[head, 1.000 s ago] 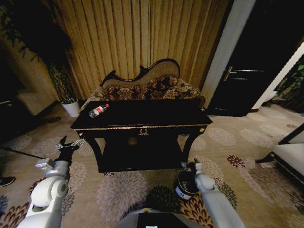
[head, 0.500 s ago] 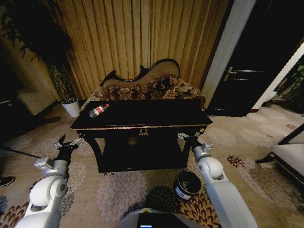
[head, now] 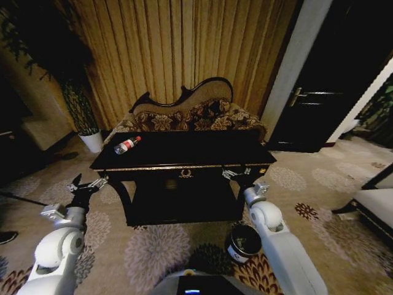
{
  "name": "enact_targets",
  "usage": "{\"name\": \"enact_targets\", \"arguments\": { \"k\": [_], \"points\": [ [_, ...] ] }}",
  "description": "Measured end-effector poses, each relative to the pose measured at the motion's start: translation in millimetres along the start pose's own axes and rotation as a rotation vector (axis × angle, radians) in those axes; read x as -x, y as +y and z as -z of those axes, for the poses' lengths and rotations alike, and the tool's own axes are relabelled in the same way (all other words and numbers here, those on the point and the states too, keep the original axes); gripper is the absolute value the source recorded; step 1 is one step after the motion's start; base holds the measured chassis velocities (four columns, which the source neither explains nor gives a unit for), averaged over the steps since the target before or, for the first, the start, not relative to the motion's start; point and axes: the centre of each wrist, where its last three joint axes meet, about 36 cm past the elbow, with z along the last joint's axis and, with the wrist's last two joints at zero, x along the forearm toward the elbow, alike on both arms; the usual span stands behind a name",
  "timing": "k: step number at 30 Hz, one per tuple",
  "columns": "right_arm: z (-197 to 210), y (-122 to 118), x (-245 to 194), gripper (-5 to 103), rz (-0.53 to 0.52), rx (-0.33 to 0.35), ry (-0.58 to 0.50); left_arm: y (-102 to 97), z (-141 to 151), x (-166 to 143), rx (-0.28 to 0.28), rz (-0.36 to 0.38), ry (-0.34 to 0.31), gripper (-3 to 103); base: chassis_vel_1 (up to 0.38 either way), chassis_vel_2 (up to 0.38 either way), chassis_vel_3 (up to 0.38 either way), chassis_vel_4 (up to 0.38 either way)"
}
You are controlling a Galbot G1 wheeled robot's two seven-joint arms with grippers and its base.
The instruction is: Move to the front of the table and place the trash on the table into the trash bin.
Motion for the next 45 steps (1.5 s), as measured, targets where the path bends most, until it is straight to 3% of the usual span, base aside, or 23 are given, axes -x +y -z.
{"name": "enact_targets", "arguments": {
  "k": [45],
  "points": [
    [-6.1, -0.1, 8.0, 100, 0.005, -0.040, -0.012, -4.5, -3.9, -2.4, 0.000, -0.029, -0.016, 100, -0.099, 0.104, 0.099, -0.101]
  ]
}}
